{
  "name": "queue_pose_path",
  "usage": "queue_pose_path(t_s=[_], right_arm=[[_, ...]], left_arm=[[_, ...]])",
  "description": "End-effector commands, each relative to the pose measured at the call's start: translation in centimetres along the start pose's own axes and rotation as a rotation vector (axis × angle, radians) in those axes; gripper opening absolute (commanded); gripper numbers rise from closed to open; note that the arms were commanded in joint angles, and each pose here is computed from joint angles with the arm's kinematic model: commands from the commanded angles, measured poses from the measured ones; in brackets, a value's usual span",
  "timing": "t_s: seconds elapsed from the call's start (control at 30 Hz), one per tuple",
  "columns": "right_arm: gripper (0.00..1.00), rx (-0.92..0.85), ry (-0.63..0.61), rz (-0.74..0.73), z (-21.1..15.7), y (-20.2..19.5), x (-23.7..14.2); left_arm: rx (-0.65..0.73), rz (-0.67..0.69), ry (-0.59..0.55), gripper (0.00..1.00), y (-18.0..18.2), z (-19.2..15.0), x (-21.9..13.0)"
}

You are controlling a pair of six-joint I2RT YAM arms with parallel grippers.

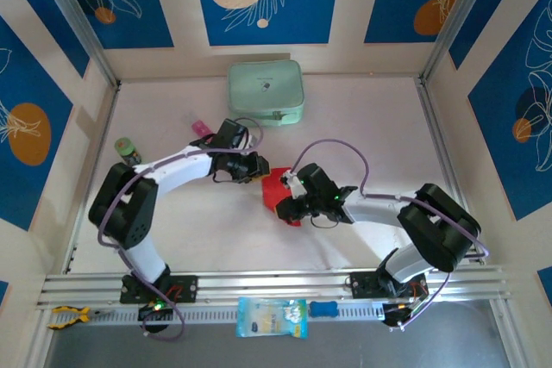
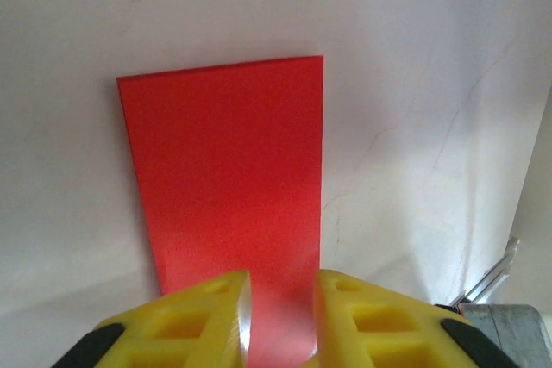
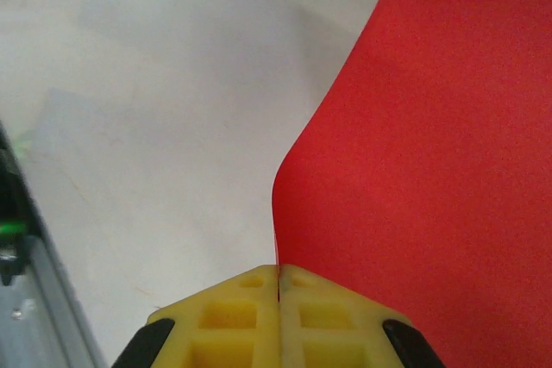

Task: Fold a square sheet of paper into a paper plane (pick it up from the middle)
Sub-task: Third fold the triangle at the center of the table.

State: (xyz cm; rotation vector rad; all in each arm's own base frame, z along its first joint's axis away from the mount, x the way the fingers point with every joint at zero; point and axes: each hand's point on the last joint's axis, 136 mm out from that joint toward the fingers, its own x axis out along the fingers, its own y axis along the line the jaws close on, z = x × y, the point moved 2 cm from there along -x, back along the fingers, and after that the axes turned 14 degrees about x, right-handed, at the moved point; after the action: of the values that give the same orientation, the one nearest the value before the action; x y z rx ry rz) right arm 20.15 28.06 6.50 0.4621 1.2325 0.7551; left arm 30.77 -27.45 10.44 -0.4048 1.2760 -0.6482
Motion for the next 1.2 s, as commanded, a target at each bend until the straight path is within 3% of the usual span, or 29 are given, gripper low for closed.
queue_pose_path(t_s=[0.0, 0.6, 1.17], right_arm=[[0.02, 0.068, 0.058, 0.111, 0.0, 1.4, 0.0], [0.01, 0.119, 0.074, 0.119, -0.3, 0.3, 0.0], [0.01, 0.144, 0.057, -0.011, 0.6, -2.4, 0.2]], left_arm=[[0.026, -0.019, 0.060, 0.22, -0.3, 0.1, 0.9], [0.016, 0.037, 0.214, 0.15, 2.5, -1.8, 6.6], [0.027, 0.117, 0.241, 0.15, 4.3, -3.0, 6.7]])
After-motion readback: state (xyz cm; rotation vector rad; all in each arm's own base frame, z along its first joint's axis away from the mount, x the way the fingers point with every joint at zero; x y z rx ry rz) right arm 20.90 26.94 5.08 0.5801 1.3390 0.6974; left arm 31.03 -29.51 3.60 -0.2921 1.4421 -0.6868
